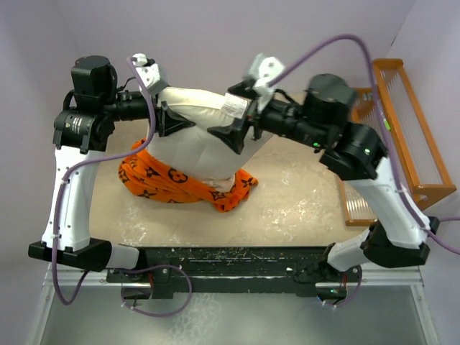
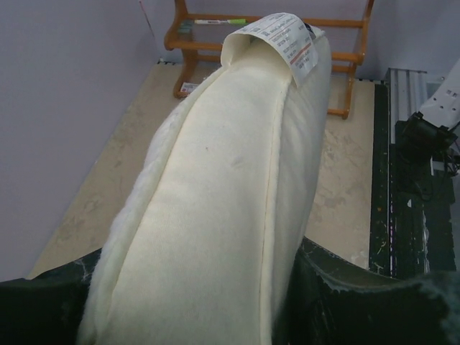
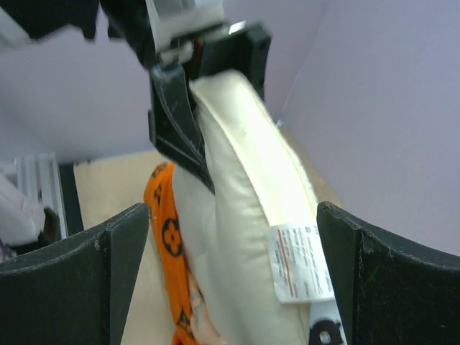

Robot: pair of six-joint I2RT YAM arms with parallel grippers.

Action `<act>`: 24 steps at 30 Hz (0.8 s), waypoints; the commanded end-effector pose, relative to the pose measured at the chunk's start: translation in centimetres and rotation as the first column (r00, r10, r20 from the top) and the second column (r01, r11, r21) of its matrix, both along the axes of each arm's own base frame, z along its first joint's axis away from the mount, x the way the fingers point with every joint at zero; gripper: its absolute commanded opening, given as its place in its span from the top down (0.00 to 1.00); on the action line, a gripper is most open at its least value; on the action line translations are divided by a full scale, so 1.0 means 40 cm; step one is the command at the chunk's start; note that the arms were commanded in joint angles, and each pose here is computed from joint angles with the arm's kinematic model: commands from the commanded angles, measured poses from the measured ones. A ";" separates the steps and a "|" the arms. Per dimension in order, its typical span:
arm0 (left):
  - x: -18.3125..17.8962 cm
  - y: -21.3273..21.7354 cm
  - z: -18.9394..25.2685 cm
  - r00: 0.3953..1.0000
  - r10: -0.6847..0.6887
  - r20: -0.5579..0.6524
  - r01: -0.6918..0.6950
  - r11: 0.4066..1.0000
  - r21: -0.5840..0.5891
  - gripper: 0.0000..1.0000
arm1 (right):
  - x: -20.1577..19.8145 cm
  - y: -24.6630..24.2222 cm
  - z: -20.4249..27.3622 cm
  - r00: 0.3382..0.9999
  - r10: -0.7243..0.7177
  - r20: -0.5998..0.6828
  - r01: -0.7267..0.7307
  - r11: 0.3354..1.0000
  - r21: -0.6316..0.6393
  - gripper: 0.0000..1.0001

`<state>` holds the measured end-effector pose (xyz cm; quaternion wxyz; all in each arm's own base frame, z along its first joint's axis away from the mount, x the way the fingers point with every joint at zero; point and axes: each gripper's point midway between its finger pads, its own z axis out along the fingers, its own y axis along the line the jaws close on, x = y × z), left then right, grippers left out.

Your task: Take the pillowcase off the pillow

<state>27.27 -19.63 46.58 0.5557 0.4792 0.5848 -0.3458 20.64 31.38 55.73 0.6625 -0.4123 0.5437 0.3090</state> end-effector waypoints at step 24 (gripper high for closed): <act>-0.141 -0.061 -0.047 0.977 -0.200 0.076 0.188 0.972 0.144 1.00 | 0.053 0.011 -0.162 0.995 0.096 0.020 -0.087 0.962 -0.258 0.00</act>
